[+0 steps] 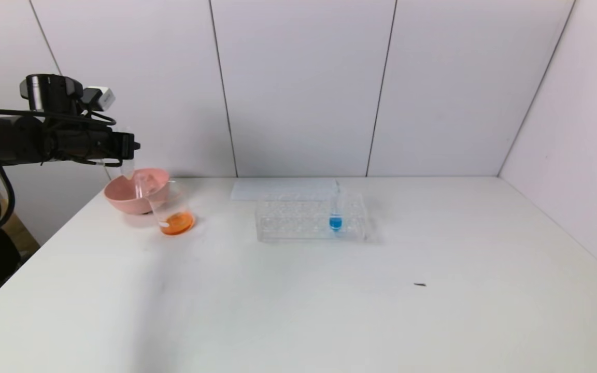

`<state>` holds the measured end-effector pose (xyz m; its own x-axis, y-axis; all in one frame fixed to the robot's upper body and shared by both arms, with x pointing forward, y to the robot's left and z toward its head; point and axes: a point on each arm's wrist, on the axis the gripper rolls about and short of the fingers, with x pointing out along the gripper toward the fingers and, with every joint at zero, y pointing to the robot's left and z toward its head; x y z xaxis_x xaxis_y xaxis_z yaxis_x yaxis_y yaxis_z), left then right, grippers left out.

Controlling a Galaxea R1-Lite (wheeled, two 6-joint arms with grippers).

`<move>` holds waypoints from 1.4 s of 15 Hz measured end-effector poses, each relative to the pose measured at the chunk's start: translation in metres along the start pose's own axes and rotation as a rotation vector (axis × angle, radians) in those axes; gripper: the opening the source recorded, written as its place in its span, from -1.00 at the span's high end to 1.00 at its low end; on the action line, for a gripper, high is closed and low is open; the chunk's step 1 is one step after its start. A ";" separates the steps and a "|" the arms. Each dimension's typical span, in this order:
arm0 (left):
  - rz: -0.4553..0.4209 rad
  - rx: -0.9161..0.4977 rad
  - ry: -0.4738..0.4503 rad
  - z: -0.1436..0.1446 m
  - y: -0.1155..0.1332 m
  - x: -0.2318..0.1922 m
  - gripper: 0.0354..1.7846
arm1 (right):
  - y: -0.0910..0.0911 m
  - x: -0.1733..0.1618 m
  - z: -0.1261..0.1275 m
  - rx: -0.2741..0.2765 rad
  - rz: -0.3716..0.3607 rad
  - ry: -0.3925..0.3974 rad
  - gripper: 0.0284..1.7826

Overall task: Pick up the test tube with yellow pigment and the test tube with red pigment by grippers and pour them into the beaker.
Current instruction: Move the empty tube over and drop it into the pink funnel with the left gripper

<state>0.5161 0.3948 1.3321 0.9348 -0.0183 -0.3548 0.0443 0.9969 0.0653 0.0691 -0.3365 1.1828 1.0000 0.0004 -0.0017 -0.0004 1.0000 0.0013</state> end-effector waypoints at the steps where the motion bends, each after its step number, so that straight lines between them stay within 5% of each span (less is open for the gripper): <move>1: 0.001 -0.005 -0.002 0.000 0.001 0.005 0.52 | 0.000 0.000 0.000 0.000 0.000 0.000 -0.91; 21: 0.002 -0.082 0.026 -0.027 0.013 0.084 0.52 | 0.000 0.000 0.000 0.000 0.000 0.000 -0.91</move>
<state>0.5855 0.4085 1.2784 0.9252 -0.0157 -0.3791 0.0129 0.9999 -0.0100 0.0691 -0.3365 1.1828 1.0000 0.0009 -0.0017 -0.0008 1.0000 0.0013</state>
